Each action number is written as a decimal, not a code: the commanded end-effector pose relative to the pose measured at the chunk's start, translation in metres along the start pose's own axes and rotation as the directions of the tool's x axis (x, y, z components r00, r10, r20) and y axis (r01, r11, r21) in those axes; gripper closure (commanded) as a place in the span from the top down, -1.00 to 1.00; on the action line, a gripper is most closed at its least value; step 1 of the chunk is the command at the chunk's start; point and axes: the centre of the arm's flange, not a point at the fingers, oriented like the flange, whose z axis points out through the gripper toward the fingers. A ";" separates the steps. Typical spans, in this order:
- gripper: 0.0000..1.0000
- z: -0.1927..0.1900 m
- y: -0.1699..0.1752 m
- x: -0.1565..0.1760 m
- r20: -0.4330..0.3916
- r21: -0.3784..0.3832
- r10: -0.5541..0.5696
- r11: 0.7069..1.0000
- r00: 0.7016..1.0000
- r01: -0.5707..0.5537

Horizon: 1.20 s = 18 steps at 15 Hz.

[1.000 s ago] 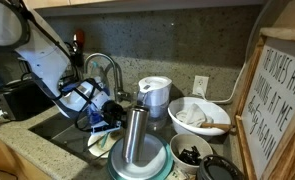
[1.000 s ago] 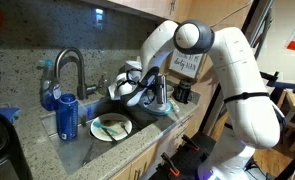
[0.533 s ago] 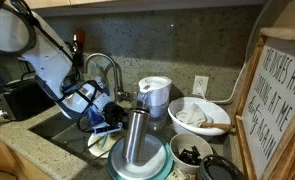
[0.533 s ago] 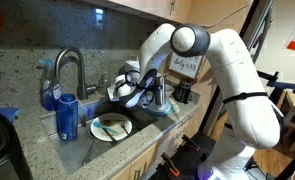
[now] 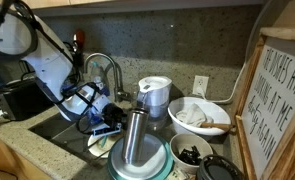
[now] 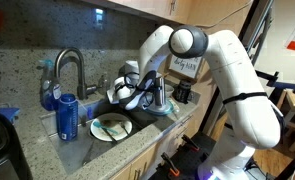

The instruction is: Take the object in the sink and put it in the bowl on the counter

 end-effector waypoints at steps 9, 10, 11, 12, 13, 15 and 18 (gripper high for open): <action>0.23 -0.005 0.003 0.002 -0.089 -0.024 0.025 0.999 0.996 -0.027; 0.23 -0.006 0.003 0.005 -0.080 -0.020 0.026 0.999 0.996 -0.028; 0.23 -0.009 0.005 0.009 -0.078 -0.018 0.032 0.999 0.996 -0.033; 0.23 -0.011 0.006 0.011 -0.078 -0.016 0.035 0.999 0.996 -0.037; 0.23 -0.013 0.007 0.013 -0.082 -0.018 0.038 0.999 0.996 -0.040; 0.23 -0.016 0.010 0.017 -0.083 -0.022 0.040 0.999 0.996 -0.042; 0.23 -0.020 0.013 0.021 -0.071 -0.014 0.044 0.999 0.997 -0.045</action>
